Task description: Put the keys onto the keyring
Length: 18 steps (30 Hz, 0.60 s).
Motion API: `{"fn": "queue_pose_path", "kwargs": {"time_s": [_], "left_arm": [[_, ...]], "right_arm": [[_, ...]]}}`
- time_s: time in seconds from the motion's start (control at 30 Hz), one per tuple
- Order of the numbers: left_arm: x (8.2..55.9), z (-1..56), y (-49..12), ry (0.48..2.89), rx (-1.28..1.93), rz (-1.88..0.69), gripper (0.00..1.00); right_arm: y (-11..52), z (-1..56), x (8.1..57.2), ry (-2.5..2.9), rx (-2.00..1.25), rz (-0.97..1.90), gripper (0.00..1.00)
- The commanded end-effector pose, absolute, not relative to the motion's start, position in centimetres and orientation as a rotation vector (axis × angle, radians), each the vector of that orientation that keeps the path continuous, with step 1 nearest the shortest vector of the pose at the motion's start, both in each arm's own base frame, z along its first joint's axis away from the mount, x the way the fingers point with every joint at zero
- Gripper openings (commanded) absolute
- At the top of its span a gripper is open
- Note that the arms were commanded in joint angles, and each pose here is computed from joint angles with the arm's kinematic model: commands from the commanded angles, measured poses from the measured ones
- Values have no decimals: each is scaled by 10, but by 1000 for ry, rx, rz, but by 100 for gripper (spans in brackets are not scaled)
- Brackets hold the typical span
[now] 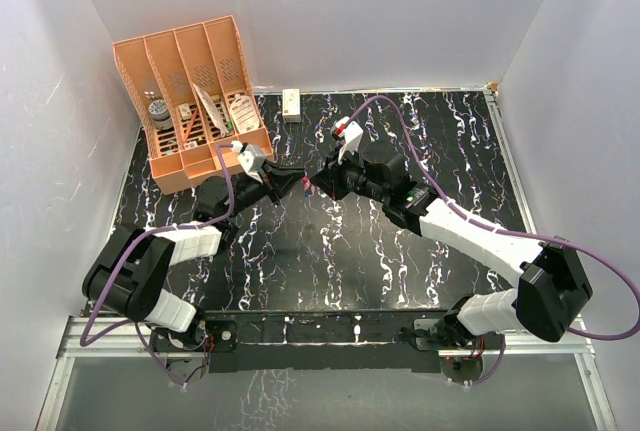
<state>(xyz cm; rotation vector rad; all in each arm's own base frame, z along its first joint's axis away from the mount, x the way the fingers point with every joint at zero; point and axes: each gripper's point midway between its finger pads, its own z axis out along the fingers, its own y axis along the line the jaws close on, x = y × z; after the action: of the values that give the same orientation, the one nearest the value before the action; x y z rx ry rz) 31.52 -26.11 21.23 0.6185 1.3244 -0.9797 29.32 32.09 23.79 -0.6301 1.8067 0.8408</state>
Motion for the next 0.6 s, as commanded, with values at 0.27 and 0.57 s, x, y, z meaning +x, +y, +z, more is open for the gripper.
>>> {"fn": "queue_pose_path", "kwargs": {"time_s": [0.27,0.57], "left_arm": [[308,227,-267,1243,680,-964,0],[309,228,-266,1240,680,-953,0]], "right_arm": [[328,276,299,1707,-599,868,0],[327,276,300,1709,-591,864,0]]}}
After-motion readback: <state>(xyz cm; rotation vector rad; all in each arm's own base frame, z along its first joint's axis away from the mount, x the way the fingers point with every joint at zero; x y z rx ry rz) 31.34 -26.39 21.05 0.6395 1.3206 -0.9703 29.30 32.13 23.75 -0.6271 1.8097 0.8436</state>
